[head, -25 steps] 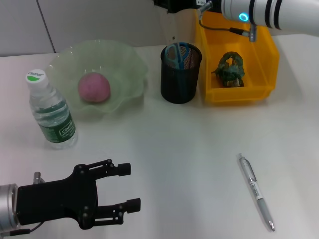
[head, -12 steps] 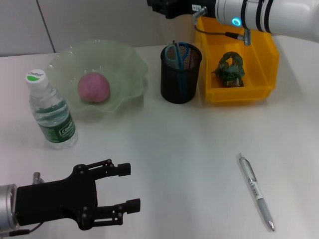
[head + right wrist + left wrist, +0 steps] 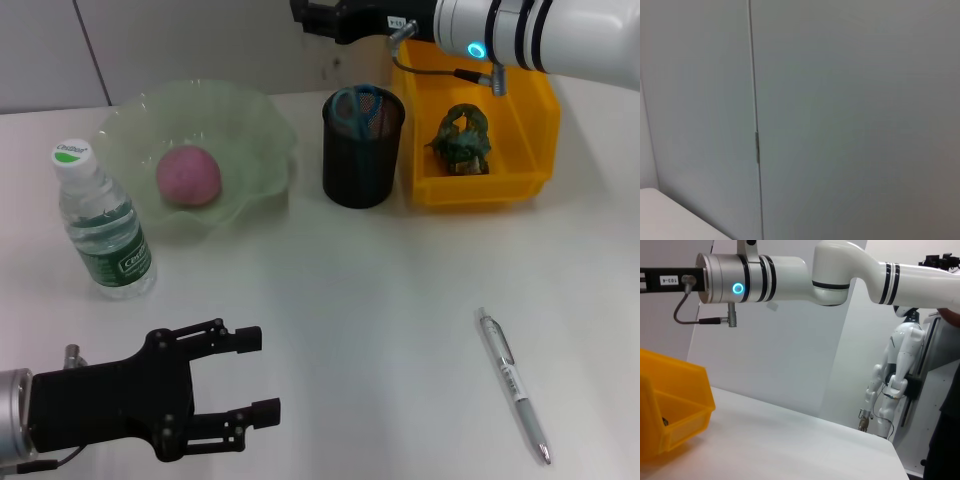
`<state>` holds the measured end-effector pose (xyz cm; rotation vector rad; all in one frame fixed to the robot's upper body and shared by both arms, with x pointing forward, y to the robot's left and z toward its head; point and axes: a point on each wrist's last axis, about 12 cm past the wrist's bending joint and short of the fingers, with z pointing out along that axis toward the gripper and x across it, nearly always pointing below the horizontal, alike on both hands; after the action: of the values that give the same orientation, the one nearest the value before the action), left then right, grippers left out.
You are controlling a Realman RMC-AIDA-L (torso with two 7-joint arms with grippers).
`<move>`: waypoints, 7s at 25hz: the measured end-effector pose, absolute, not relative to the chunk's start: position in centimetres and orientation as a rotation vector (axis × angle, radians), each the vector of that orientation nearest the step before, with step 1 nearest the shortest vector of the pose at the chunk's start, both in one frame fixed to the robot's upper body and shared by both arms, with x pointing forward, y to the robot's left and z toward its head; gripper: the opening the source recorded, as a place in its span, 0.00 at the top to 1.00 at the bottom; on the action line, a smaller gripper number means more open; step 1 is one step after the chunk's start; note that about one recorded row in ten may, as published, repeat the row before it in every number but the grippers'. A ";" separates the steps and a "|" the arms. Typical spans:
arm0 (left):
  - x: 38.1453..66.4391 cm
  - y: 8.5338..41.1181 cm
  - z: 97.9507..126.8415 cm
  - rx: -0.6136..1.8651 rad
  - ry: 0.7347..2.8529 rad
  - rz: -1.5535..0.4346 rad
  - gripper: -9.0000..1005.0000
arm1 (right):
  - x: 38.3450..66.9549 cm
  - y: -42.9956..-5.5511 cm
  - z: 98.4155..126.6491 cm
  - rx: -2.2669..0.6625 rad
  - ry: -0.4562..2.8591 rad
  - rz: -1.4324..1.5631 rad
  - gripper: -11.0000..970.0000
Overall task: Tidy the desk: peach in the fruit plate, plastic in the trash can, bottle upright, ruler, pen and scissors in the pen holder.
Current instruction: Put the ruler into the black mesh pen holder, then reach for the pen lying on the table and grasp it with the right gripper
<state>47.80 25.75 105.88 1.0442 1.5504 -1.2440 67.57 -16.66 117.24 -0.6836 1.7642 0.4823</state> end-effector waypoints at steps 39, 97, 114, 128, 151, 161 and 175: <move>48.1 25.1 106.2 1.057 1.525 -1.240 0.20 | 57.5 -27.1 120.9 -0.858 2.212 1.271 0.39; 48.1 26.0 106.2 1.111 1.505 -1.169 0.20 | 55.5 -19.6 113.1 -0.921 3.061 0.223 0.40; 48.2 26.1 106.3 1.110 1.506 -1.166 0.20 | 55.2 -19.2 112.6 -0.987 3.043 0.183 0.44; 48.3 26.1 106.3 1.107 1.504 -1.165 0.20 | 55.3 -19.1 112.6 -0.986 3.032 0.182 0.53; 48.3 26.2 106.4 1.104 1.509 -1.168 0.20 | 55.3 -18.8 112.5 -1.015 3.028 0.161 0.67; 48.4 26.3 106.4 1.106 1.511 -1.166 0.20 | 55.3 -18.8 112.3 -1.009 3.026 0.163 0.67; 48.3 26.3 106.4 1.106 1.510 -1.165 0.20 | 55.3 -18.7 112.3 -1.007 3.024 0.162 0.81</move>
<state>48.33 26.28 106.44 1.1058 1.5103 -1.1655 55.26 -18.74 112.28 -1.0069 3.0242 0.1618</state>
